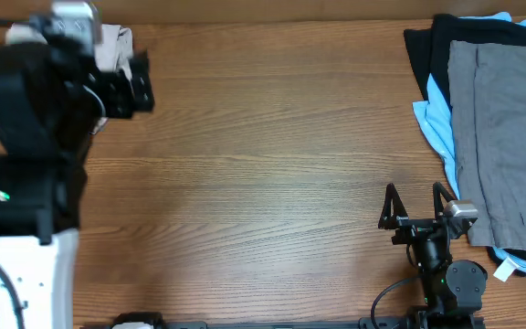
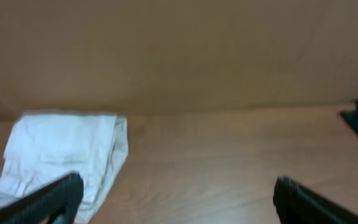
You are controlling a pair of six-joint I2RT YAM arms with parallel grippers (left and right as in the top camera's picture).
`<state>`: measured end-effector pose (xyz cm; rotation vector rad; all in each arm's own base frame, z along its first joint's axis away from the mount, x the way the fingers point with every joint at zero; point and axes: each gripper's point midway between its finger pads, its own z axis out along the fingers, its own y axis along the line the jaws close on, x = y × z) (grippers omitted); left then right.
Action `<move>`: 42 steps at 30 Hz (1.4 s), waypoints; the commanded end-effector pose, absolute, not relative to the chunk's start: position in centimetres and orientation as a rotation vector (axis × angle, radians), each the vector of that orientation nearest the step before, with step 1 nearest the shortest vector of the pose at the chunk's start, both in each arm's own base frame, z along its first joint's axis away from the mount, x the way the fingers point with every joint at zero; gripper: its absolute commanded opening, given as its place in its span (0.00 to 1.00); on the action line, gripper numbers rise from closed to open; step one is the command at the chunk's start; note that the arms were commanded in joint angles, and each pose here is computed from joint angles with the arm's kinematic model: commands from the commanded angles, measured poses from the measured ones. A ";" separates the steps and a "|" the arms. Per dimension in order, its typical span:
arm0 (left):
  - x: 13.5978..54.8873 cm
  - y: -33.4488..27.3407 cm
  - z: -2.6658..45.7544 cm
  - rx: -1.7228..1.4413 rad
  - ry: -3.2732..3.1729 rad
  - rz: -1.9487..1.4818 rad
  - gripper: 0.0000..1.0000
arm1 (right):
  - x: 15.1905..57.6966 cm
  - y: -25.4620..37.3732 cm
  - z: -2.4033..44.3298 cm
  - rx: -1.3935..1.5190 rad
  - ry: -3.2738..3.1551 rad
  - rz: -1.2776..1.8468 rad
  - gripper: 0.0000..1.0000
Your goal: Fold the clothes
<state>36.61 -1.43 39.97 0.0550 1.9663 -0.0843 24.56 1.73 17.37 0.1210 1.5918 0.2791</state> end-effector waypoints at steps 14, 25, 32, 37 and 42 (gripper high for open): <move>27.4 -1.3 24.9 0.090 1.594 -0.028 1.00 | 24.6 1.6 17.2 0.130 1.588 0.276 1.00; 24.7 -0.4 20.1 0.038 1.501 0.001 1.00 | 24.6 1.6 17.2 0.130 1.588 0.276 1.00; 24.7 0.4 17.8 0.010 1.559 0.021 1.00 | 24.6 1.6 17.2 0.130 1.588 0.276 1.00; 24.6 0.4 15.6 0.004 1.647 0.016 1.00 | 24.6 1.6 17.2 0.130 1.588 0.275 1.00; 24.6 0.4 15.7 0.005 1.645 0.016 1.00 | 24.6 1.6 17.2 0.130 1.588 0.276 1.00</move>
